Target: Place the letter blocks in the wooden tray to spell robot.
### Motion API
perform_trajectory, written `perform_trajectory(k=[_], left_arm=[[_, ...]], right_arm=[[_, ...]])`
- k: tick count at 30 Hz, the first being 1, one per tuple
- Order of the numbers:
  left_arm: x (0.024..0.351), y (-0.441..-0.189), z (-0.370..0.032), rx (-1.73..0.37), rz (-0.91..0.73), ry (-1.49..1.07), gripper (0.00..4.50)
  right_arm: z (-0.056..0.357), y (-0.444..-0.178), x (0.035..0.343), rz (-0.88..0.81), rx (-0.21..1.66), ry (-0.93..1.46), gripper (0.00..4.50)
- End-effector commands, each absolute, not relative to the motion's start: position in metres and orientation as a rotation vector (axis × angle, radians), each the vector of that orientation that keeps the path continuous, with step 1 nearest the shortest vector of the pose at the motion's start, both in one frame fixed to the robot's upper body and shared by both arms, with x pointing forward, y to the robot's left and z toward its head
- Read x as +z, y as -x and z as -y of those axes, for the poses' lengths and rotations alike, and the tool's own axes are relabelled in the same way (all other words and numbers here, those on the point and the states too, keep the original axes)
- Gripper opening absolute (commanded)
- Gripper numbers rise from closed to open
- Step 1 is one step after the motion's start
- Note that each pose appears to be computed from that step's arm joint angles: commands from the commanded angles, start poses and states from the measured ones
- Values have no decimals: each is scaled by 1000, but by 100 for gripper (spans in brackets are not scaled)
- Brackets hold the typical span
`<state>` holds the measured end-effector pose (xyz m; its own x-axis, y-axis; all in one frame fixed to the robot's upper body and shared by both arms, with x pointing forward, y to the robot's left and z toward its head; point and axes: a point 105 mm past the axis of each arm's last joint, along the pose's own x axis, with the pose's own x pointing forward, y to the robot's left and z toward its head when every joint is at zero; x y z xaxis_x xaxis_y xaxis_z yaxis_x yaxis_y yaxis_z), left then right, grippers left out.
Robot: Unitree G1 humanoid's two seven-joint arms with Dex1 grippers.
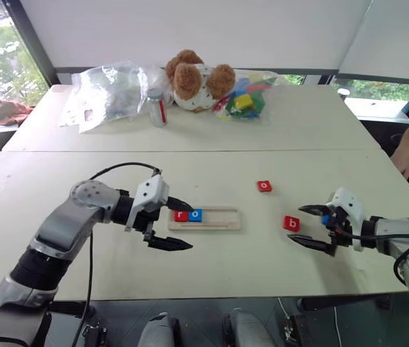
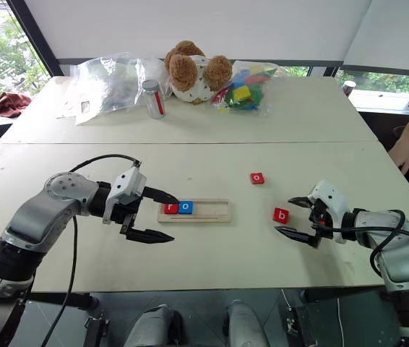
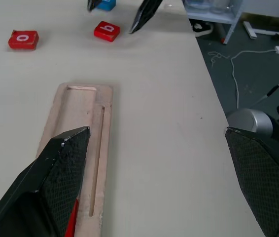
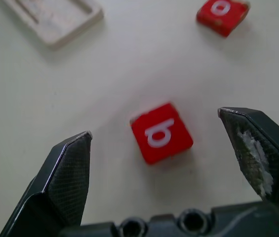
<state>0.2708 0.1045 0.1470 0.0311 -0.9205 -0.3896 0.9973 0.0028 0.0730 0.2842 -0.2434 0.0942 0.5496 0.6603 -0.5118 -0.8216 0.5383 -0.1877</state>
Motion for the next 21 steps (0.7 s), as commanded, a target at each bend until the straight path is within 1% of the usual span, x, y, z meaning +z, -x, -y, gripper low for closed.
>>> perform_trajectory(k=[1, 9, 12, 14, 15, 17, 21], left_arm=[[158, -270, -106, -1506, -214, -377, 450], [155, -274, -112, -1455, -228, -385, 450], [149, -276, -115, -1438, -244, -411, 450], [150, -278, -116, -1430, -241, -403, 450], [151, -279, -117, -1427, -239, -402, 450], [151, -280, -117, -1424, -236, -406, 450], [150, -279, -118, -1413, -237, -399, 450]], right_arm=[[243, -292, 97, -372, 945, 477, 448], [240, -299, 92, -351, 963, 511, 448], [239, -299, 89, -341, 966, 524, 367], [238, -299, 88, -334, 969, 526, 271], [237, -299, 88, -332, 969, 526, 207], [237, -299, 87, -330, 968, 526, 116], [217, -304, 100, -266, 975, 512, 117]])
